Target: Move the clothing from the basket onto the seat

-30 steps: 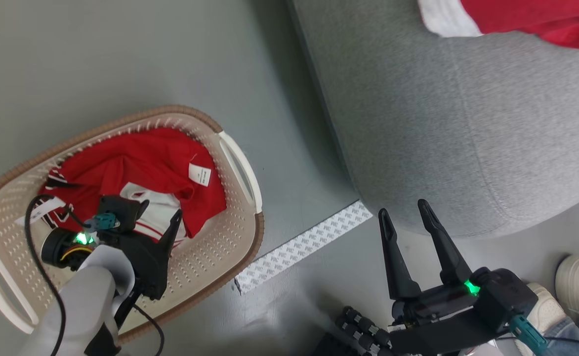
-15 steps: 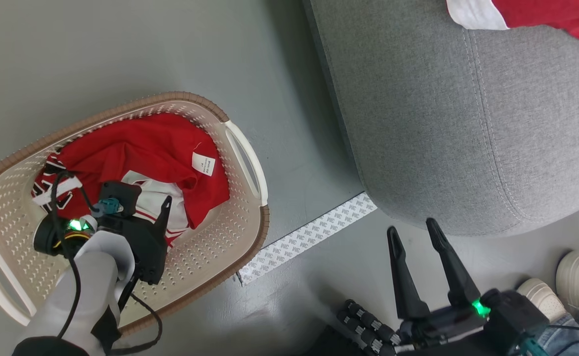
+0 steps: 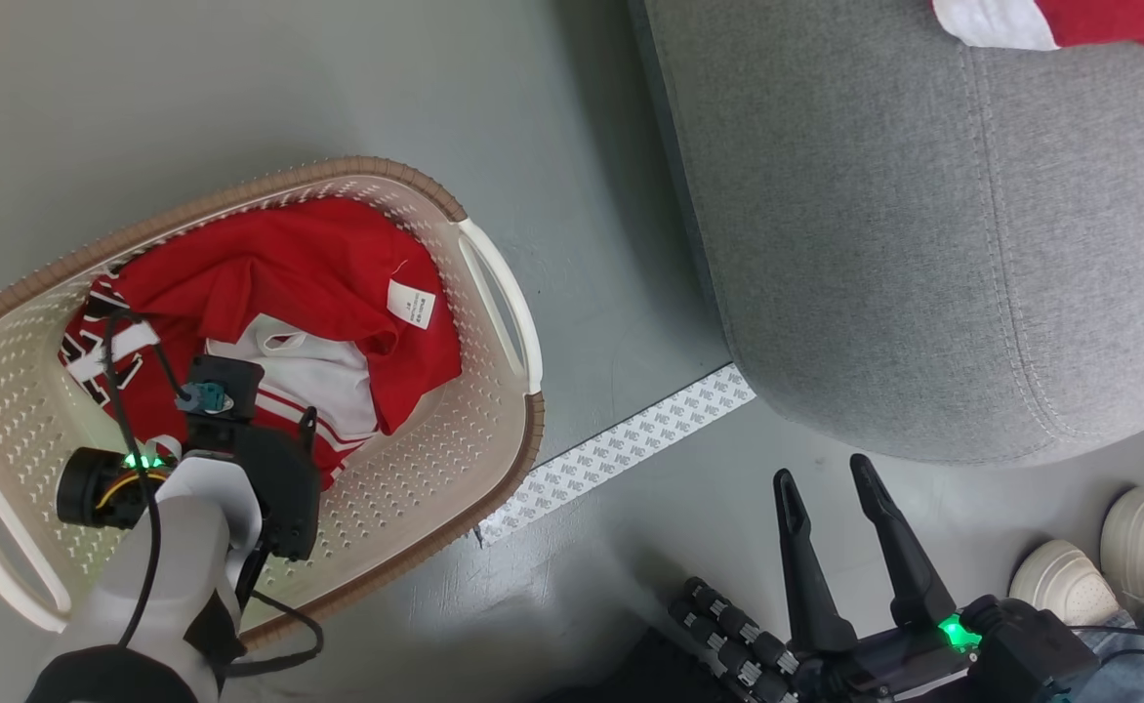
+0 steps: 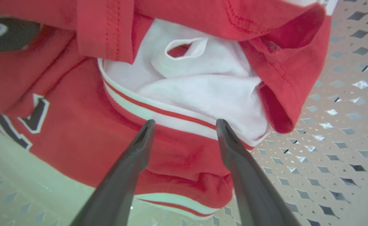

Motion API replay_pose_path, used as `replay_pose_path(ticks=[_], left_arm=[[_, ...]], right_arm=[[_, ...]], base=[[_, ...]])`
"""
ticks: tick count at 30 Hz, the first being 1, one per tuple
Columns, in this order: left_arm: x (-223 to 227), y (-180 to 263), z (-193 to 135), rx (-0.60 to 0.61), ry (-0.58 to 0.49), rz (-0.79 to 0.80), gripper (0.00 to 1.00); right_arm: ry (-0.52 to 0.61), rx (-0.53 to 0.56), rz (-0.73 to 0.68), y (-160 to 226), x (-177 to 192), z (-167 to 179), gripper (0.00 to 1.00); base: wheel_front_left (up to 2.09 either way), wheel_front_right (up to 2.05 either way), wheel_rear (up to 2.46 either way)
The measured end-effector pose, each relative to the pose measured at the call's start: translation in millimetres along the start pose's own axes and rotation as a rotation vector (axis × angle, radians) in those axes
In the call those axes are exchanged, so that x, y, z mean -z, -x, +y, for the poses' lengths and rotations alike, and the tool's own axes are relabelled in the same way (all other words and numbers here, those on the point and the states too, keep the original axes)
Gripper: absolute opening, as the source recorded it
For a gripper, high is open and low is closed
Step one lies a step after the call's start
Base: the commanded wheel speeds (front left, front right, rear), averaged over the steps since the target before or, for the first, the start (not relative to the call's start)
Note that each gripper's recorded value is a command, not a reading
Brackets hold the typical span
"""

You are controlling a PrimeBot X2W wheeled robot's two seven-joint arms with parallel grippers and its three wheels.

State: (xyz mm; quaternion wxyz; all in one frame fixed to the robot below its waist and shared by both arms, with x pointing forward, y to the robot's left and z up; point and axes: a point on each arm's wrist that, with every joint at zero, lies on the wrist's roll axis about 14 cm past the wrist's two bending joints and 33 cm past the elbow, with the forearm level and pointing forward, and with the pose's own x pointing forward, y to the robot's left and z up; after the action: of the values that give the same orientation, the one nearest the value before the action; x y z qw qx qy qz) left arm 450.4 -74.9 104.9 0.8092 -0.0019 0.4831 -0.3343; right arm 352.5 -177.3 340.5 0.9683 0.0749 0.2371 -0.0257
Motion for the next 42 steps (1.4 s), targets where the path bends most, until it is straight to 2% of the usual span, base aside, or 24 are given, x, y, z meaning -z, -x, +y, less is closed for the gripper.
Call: replay_pose_path(ticks=[8, 20, 25, 28, 38, 39, 42], left_arm=[[14, -3, -16, 0.062, 0.064, 0.058, 1.00], [21, -1, -41, 0.161, 0.067, 0.104, 1.00], [27, 0, -47, 0.186, 0.009, 0.105, 1.00], [29, 0, -44, 0.178, -0.084, 0.082, 1.00], [24, 0, -45, 0.145, -0.149, 0.010, 1.00], [21, 0, -46, 0.147, -0.150, -0.009, 0.00], [21, -1, -46, 0.151, -0.162, -0.001, 0.00]], right_arm=[[-0.010, -0.001, 0.017, -1, 6, 1, 1.00], [-0.013, -0.019, 0.008, -8, 4, 4, 1.00], [-0.014, -0.023, 0.009, -10, 5, 5, 1.00], [-0.013, -0.023, 0.009, -10, 5, 5, 1.00], [-0.008, -0.002, 0.044, -2, 14, 1, 1.00], [-0.011, -0.002, 0.048, -1, 15, 1, 1.00], [-0.016, -0.008, 0.047, -1, 15, 4, 1.00]], base=[[0.00, 0.00, 0.00], [0.00, 0.00, 0.00], [0.00, 0.00, 0.00], [0.00, 0.00, 0.00], [0.00, 0.00, 0.00], [0.00, 0.00, 0.00], [0.00, 0.00, 0.00]])
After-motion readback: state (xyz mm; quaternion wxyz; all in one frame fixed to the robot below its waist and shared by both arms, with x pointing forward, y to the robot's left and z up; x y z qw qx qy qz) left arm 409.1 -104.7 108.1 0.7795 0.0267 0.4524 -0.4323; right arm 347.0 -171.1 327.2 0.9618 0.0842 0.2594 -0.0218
